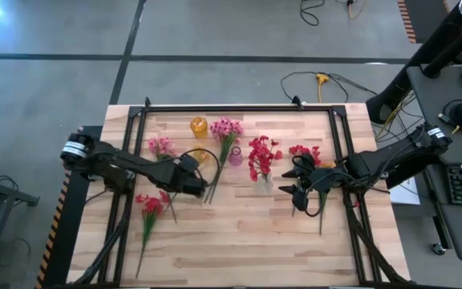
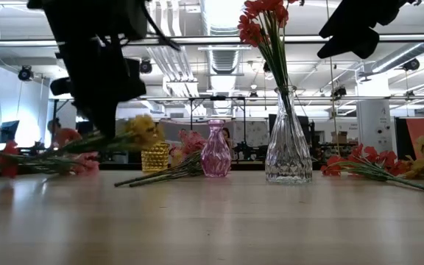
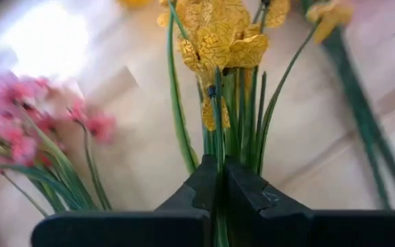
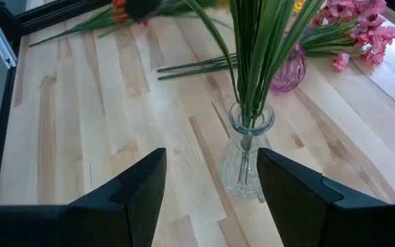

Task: Sort flowers into vase by color
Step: Put the left yellow flowers into the violet vase

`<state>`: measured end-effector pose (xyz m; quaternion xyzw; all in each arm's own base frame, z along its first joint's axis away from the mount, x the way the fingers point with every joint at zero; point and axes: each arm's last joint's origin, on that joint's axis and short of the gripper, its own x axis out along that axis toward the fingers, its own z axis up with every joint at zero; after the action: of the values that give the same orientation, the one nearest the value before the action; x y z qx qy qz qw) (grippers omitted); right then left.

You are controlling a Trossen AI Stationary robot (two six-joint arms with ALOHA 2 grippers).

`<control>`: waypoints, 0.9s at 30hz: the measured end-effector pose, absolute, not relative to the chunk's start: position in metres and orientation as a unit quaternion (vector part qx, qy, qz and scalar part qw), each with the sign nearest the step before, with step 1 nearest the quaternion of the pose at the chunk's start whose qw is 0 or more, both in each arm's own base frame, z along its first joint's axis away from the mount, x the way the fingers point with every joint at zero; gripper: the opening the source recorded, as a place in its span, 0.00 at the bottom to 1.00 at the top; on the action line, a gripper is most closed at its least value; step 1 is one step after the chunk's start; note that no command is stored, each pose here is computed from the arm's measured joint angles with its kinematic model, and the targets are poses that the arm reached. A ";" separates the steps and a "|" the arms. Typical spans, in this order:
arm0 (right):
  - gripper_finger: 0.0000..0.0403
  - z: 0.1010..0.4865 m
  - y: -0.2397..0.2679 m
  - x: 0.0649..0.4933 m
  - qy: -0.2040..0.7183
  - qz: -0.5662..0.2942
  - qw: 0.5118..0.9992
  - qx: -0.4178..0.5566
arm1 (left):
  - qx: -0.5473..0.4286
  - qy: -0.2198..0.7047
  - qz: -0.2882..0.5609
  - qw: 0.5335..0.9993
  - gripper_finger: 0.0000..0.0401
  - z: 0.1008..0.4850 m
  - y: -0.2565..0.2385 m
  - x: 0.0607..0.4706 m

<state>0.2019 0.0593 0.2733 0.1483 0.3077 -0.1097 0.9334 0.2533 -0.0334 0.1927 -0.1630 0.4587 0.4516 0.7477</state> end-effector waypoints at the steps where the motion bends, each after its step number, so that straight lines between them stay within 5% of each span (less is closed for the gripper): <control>1: 0.55 0.273 0.059 0.202 0.309 -0.110 0.933 0.148 | -0.161 0.447 0.450 0.756 0.00 0.199 -0.034 0.251; 13: 0.55 0.273 0.059 0.202 0.310 -0.111 0.933 0.145 | -0.101 0.258 0.445 0.852 0.00 0.267 -0.037 0.221; 27: 0.55 0.269 0.058 0.201 0.313 -0.117 0.933 0.135 | 0.032 0.137 0.382 0.913 0.00 0.311 -0.043 0.243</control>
<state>0.2009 0.0584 0.2695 0.1347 0.3126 -0.1174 0.9329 0.2434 -0.0425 0.3115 0.0324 0.1371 0.3824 0.9132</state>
